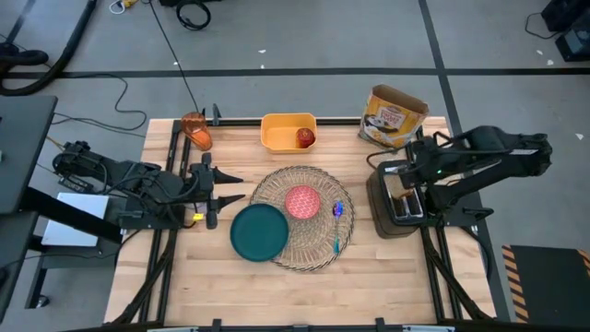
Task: Arrange a breakfast setting
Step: Put the toasted bread on the dark green plate
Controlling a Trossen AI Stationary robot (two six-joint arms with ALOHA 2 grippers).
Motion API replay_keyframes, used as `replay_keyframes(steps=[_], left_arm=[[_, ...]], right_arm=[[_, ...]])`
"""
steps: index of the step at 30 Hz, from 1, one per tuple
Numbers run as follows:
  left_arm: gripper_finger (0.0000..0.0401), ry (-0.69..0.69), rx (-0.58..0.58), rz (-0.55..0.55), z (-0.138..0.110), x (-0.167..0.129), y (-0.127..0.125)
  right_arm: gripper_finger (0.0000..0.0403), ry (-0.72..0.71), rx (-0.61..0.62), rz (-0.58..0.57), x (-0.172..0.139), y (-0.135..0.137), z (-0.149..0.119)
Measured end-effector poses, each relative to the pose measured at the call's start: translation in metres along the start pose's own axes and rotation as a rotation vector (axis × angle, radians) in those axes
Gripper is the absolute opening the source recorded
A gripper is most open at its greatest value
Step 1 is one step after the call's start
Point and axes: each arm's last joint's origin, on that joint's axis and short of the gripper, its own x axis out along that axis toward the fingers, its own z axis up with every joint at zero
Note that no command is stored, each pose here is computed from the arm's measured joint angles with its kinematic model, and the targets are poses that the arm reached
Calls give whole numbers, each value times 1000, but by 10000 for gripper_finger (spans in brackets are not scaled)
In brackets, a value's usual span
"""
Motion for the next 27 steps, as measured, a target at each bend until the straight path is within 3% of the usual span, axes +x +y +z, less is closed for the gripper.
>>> replay_keyframes(steps=[11, 20, 23, 27], left_arm=[[192, 6, 13, -55, 0, 0, -2], [192, 18, 107, -190, -1, -1, -5], [192, 43, 114, -249, -3, -1, -7], [192, 88, 84, -251, -8, -1, -6]], right_arm=[[20, -129, -113, 141, -27, 6, 10], [19, -214, -354, 186, -4, 58, 17], [19, -247, -439, 174, 10, 81, 19], [19, -300, -586, 184, 35, 118, 17]])
